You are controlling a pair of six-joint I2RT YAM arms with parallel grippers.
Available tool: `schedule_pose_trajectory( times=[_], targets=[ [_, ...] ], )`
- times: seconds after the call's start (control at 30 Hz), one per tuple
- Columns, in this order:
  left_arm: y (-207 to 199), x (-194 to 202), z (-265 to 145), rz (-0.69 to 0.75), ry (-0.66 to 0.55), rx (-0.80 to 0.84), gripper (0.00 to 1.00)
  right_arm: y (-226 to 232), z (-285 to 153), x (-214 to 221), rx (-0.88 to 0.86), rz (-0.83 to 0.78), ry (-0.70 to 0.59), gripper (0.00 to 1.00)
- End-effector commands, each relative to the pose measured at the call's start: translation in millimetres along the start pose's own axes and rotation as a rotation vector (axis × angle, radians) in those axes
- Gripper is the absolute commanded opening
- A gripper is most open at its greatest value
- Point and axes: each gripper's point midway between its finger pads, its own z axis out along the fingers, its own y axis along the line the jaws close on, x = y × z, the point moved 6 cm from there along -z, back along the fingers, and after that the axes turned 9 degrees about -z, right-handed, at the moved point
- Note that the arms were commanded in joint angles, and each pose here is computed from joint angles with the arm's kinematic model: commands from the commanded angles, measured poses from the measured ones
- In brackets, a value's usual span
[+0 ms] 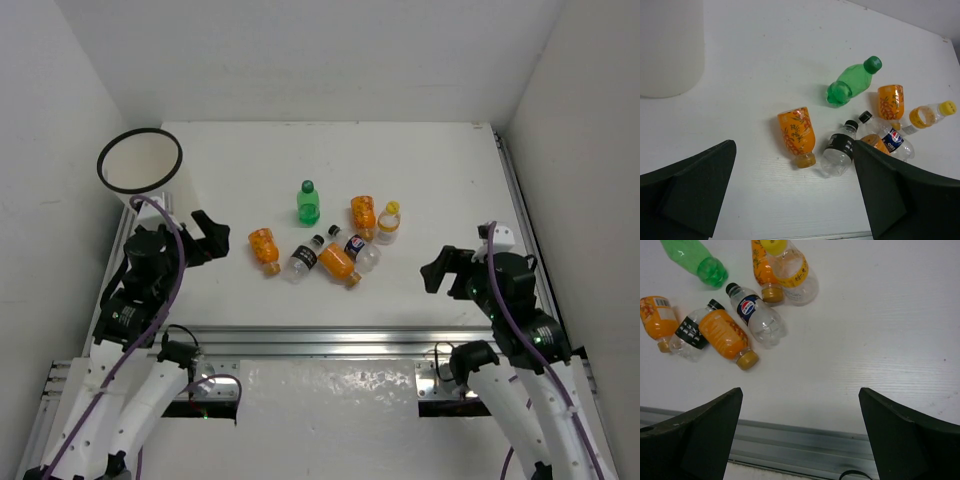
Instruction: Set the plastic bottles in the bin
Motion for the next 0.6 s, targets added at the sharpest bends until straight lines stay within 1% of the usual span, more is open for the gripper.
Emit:
schedule_pose_trajectory(
  times=[0.0,0.07,0.1,0.17,0.2,0.23,0.27,0.3,0.33,0.37,0.4,0.43,0.5,0.53,0.57],
  targets=[
    [-7.9,-5.1,3.2,-0.006,-0.025,0.042,1.00,4.0,20.7,-11.2,-0.026,0.009,-0.067,0.99],
    [-7.8,-2.8,6.9,-0.004,-0.009,0.039,1.00,7.5,32.3,-12.7,-0.057,0.002,-0.080,0.99],
    [-8.2,-1.4,9.0,-0.002,0.002,0.039,1.00,11.1,46.4,-13.1,-0.083,0.007,-0.078,0.99],
    [-7.8,2.2,15.3,0.003,0.034,0.027,1.00,11.4,62.2,-15.5,-0.077,0.013,-0.078,0.99],
    [-8.0,3.9,17.7,0.007,0.047,0.028,1.00,12.5,71.1,-23.7,-0.077,0.011,-0.104,0.99],
    [-8.0,6.6,21.5,0.012,0.069,0.025,1.00,11.1,88.3,-19.6,-0.062,0.006,-0.055,0.99],
    [-8.8,7.4,22.8,0.016,0.077,0.029,1.00,12.9,96.9,-31.5,-0.064,-0.008,-0.082,0.99],
    [-9.1,8.2,23.9,0.018,0.083,0.030,1.00,13.5,106.8,-32.5,-0.065,-0.023,-0.073,0.99],
    [-9.5,9.5,24.9,0.019,0.092,0.033,1.00,12.3,126.5,-26.3,-0.056,-0.036,-0.024,0.99],
    [-9.6,9.6,24.9,0.018,0.093,0.035,1.00,15.0,136.6,-39.3,-0.063,-0.046,-0.057,0.99],
    [-9.8,9.5,24.6,0.019,0.092,0.035,1.00,16.4,146.7,-40.5,-0.067,-0.083,-0.048,0.99],
    [-10.0,9.3,23.8,0.018,0.087,0.040,1.00,18.0,164.8,-44.5,-0.064,-0.100,-0.004,0.99],
    [-10.5,8.7,22.9,0.018,0.082,0.045,1.00,22.7,181.6,-45.5,-0.077,-0.149,0.009,0.99],
    [-11.1,8.7,22.1,0.019,0.080,0.052,1.00,19.7,195.6,-42.0,-0.045,-0.168,0.027,0.99],
    [-11.6,8.5,21.8,0.020,0.079,0.056,1.00,20.3,203.7,-50.8,-0.035,-0.185,-0.012,0.99]
  ],
)
